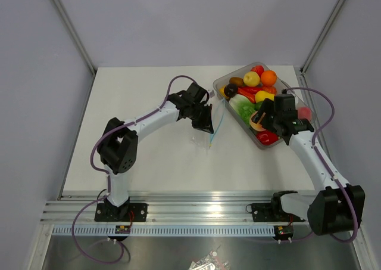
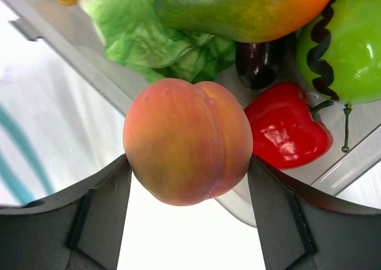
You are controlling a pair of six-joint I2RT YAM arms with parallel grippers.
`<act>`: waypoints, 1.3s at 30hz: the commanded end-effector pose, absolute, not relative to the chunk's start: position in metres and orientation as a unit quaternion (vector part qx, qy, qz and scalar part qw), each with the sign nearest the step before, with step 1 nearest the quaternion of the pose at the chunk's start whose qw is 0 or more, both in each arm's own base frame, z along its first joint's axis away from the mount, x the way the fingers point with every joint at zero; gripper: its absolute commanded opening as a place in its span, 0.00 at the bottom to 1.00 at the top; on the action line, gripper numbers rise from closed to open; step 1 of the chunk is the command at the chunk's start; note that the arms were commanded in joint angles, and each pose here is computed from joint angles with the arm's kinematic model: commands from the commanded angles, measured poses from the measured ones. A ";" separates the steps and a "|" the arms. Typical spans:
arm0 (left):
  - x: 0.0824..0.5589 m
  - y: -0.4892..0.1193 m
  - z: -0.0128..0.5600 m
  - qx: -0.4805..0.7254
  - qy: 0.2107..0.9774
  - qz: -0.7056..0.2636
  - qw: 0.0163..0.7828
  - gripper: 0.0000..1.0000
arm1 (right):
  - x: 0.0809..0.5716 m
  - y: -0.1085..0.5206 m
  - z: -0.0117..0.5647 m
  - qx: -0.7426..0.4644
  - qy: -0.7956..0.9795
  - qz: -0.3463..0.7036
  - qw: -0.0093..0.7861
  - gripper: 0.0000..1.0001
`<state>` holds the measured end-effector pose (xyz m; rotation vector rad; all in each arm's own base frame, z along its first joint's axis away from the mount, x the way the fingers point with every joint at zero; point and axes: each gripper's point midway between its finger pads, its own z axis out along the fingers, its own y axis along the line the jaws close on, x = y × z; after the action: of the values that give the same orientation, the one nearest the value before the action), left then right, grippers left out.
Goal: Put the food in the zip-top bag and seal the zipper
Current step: Pick up the fake fruit from the bin, then place the fake fruit in the zipper food storage bag.
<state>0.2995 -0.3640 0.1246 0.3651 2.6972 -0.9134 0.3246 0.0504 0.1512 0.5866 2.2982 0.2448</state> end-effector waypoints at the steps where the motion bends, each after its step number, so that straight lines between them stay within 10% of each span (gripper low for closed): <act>1: 0.313 -0.371 0.134 0.121 0.926 -0.324 0.151 0.00 | 0.330 0.058 0.196 0.208 0.874 0.132 0.419 0.42; 15: 0.316 -0.374 0.138 0.118 0.926 -0.325 0.153 0.00 | 0.316 0.189 0.238 0.076 0.864 0.280 0.411 0.42; 39: 0.301 -0.371 0.184 0.136 0.898 -0.388 0.156 0.00 | 0.350 0.219 0.174 0.080 0.887 0.270 0.366 0.41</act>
<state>0.3047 -0.3617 0.1401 0.3403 2.6914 -0.9791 0.3392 0.2094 0.1652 0.2099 2.3253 0.6681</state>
